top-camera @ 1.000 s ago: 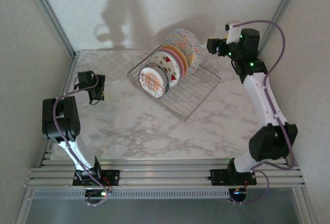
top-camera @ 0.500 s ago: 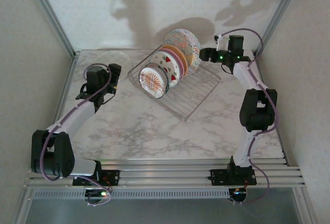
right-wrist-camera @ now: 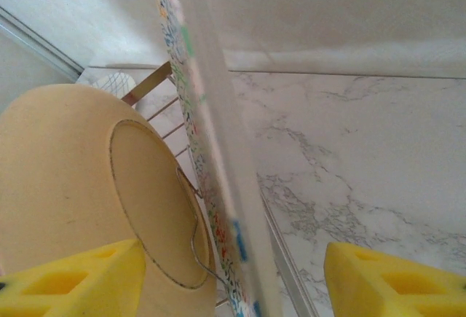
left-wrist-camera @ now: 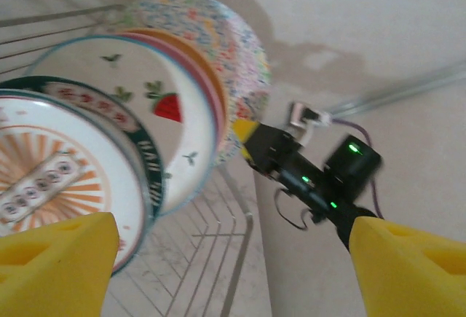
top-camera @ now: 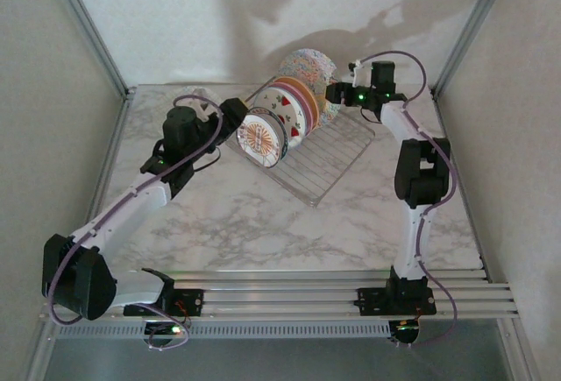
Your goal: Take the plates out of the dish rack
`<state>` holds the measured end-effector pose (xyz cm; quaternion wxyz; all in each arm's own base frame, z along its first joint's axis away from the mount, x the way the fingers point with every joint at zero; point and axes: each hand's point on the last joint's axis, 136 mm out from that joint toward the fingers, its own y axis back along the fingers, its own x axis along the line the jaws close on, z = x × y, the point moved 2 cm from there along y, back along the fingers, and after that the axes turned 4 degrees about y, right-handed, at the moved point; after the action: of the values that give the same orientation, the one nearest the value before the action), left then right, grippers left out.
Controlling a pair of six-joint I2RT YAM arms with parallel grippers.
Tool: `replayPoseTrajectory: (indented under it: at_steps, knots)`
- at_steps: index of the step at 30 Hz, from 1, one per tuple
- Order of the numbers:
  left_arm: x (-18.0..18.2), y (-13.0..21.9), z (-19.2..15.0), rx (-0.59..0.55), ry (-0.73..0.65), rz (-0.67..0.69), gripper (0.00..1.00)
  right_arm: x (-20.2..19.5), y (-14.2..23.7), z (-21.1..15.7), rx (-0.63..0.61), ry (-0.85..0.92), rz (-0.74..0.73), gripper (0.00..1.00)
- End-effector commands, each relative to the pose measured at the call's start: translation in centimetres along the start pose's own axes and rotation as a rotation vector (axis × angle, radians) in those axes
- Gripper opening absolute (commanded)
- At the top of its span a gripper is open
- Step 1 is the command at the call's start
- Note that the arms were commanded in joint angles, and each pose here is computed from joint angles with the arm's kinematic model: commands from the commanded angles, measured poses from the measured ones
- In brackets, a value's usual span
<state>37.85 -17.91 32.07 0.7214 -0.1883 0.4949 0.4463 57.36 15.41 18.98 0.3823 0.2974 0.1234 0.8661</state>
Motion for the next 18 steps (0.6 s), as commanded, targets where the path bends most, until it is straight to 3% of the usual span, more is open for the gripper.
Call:
replayPoseTrajectory:
  at_steps: [1, 18]
  knots:
    - [-3.3, 0.4, 0.9, -0.048, -0.105, -0.080, 0.82, 0.3, -0.3, 1.4, -0.035, 0.011, 0.035, 0.63]
    - [-2.7, -1.2, 0.7, -0.023, -0.130, -0.053, 0.81, 1.4, -1.3, 1.3, -0.007, 0.064, 0.048, 0.26]
